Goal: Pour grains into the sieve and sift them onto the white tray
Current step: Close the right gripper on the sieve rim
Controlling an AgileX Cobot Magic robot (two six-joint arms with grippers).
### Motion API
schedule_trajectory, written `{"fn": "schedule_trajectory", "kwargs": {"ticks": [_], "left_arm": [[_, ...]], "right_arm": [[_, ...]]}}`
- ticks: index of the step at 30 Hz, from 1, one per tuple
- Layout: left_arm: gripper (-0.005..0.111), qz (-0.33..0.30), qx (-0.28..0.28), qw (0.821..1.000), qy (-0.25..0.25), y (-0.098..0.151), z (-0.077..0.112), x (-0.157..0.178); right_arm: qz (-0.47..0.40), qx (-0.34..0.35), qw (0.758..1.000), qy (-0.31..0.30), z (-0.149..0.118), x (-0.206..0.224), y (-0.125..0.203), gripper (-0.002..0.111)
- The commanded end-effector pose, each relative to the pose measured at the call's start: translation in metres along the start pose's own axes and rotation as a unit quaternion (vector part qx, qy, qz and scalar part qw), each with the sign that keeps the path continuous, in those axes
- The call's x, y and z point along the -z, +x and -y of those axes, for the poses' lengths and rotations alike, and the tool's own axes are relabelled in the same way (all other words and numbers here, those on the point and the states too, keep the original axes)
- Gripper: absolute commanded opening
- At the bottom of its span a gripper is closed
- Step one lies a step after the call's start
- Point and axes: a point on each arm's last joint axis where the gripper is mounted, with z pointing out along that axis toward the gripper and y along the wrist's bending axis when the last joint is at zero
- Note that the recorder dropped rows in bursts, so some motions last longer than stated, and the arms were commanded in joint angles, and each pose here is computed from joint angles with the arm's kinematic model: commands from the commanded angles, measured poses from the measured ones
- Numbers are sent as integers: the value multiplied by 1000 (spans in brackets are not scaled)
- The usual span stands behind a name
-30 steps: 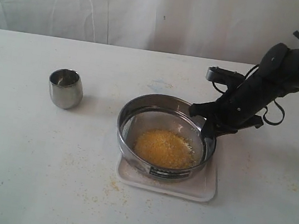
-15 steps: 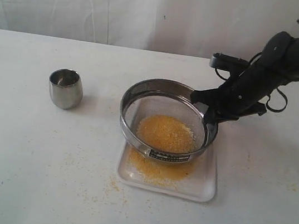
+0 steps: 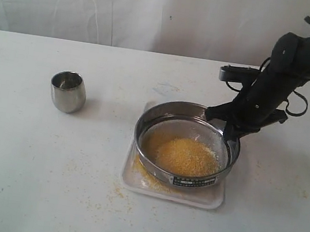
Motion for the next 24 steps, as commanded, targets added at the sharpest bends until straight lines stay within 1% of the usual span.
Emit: {"fn": "schedule_trajectory", "kwargs": {"ticks": [1,2,3,5,7,10,12,13,15,16,18,19,20,21,24], "left_arm": [[0,-12,2,1000,0,3,0,0],[0,-12,2,1000,0,3,0,0],[0,-12,2,1000,0,3,0,0],[0,-12,2,1000,0,3,0,0],[0,-12,2,1000,0,3,0,0],[0,-12,2,1000,0,3,0,0],[0,-12,2,1000,0,3,0,0],[0,-12,2,1000,0,3,0,0],[0,-12,2,1000,0,3,0,0],[0,-12,2,1000,0,3,0,0],[0,-12,2,1000,0,3,0,0],[0,-12,2,1000,0,3,0,0],[0,-12,2,1000,0,3,0,0],[0,-12,2,1000,0,3,0,0],[0,-12,2,1000,0,3,0,0]], "right_arm": [[53,-71,996,-19,-4,13,-11,0],[25,-56,998,-29,-8,12,-7,0],[23,-48,998,-29,-7,11,-6,0],[34,-52,998,-25,-5,9,-8,0],[6,-56,998,-34,-8,10,-3,0],[39,-59,997,-26,-6,9,-9,0],[-2,-77,996,-47,-10,10,-2,0],[-8,-72,996,-47,-12,8,-1,0],[48,-70,996,-33,-10,8,-11,0],[62,-73,995,-31,-9,8,-14,0],[46,-90,994,-38,-11,9,-11,0],[19,-94,994,-45,-13,10,-6,0],[-4,-92,994,-51,-15,9,-2,0],[-9,-87,995,-51,-15,9,-1,0],[47,-87,994,-39,-12,8,-11,0]]}}
